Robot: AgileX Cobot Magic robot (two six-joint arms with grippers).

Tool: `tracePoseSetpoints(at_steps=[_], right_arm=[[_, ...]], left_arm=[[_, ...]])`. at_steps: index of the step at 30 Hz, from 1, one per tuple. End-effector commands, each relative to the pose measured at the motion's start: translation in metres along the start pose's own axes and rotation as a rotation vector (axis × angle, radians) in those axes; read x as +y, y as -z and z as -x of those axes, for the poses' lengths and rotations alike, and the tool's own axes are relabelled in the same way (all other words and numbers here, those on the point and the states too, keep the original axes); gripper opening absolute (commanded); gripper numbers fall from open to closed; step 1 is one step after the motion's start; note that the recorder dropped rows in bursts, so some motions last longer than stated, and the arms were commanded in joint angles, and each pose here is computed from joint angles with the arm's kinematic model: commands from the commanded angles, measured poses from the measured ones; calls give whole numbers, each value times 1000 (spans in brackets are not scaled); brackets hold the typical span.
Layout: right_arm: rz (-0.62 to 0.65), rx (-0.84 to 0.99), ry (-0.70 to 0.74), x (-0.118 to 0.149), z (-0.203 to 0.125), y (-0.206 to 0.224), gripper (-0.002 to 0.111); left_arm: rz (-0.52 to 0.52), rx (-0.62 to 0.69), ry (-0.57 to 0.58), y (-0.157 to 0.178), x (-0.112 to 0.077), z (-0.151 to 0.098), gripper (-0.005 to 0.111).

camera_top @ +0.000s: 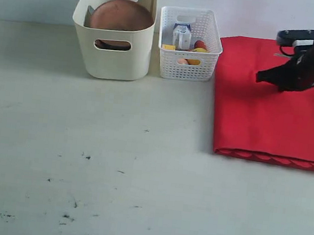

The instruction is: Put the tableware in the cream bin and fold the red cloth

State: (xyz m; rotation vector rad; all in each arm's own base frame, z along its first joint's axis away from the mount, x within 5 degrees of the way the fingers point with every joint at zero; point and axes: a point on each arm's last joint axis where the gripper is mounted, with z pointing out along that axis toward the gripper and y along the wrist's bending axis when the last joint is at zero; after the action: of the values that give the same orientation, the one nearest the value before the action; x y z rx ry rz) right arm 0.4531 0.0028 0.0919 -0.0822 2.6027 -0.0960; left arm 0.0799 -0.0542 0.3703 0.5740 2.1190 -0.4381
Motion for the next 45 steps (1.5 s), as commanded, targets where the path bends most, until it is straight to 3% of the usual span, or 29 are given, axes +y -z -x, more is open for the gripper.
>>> tracePoseSetpoints(at_steps=[1,7,12,17,23,32,45], right_arm=[[48,44,199,30,-6,-4,0],[37,35,233,27,1,9,0],[-14,17,20,-11,11,39,0],[-50,107,-154,-42,-25,48,0],[-45,183,-176,-41,-68,39,0],[-105,82,25,-52,-37,30,0],[-113,16,-38,-57,0,27,0]], left_arm=[[1,0,11,0,0,-1,0],[1,0,11,0,0,-1,0],[1,0,11,0,0,-1,0],[1,0,11,0,0,-1,0],[1,0,11,0,0,-1,0],[1,0,11,0,0,-1,0],[1,0,11,0,0,-1,0]])
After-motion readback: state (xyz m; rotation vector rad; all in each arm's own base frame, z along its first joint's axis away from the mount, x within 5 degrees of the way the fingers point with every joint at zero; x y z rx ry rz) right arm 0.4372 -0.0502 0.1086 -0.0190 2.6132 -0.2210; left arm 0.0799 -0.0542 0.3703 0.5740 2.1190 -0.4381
